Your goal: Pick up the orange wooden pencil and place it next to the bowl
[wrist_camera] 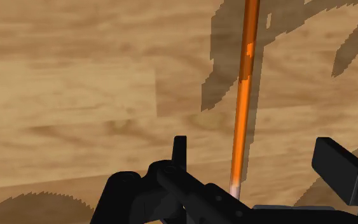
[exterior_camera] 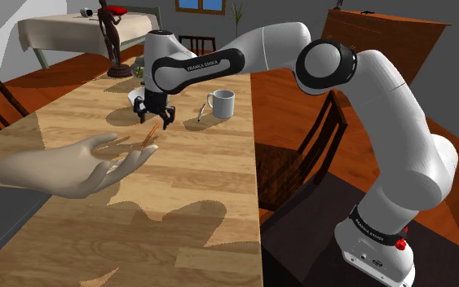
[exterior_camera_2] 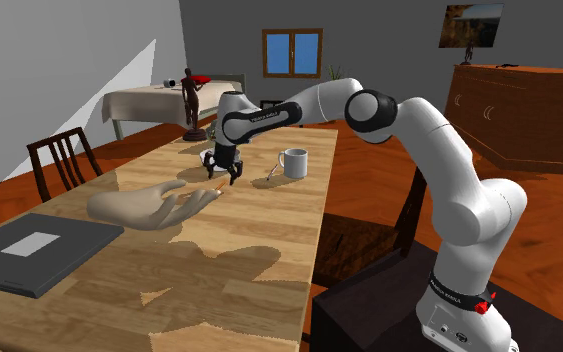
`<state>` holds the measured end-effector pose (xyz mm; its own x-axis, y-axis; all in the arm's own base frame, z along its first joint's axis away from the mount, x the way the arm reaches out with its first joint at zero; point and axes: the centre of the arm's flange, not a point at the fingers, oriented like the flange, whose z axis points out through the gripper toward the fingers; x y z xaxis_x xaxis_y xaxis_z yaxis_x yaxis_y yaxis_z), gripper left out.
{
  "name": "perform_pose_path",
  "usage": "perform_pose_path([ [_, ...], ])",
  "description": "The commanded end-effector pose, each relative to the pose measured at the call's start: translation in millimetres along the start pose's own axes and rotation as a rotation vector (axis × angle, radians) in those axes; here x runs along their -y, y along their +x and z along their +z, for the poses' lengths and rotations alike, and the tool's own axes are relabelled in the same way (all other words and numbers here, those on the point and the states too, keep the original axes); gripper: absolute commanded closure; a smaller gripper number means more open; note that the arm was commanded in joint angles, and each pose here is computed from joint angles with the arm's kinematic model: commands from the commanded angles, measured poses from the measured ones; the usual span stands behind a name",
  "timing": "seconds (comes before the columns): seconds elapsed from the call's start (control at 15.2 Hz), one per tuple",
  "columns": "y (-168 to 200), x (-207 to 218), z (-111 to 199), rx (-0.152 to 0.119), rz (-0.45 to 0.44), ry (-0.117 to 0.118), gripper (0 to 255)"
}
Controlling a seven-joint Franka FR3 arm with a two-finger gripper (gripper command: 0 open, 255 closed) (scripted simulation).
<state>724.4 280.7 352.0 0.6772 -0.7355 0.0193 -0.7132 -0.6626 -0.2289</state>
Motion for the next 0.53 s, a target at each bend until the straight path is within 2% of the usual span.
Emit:
perform_pose_path([
  [0.0, 0, 0, 0, 0.000, 0.000, 0.000, 0],
  [0.07, 0, 0, 0, 0.000, 0.000, 0.000, 0],
  [0.33, 0, 0, -50, 0.000, 0.000, 0.000, 0],
  [0.46, 0, 0, -50, 0.000, 0.000, 0.000, 0],
])
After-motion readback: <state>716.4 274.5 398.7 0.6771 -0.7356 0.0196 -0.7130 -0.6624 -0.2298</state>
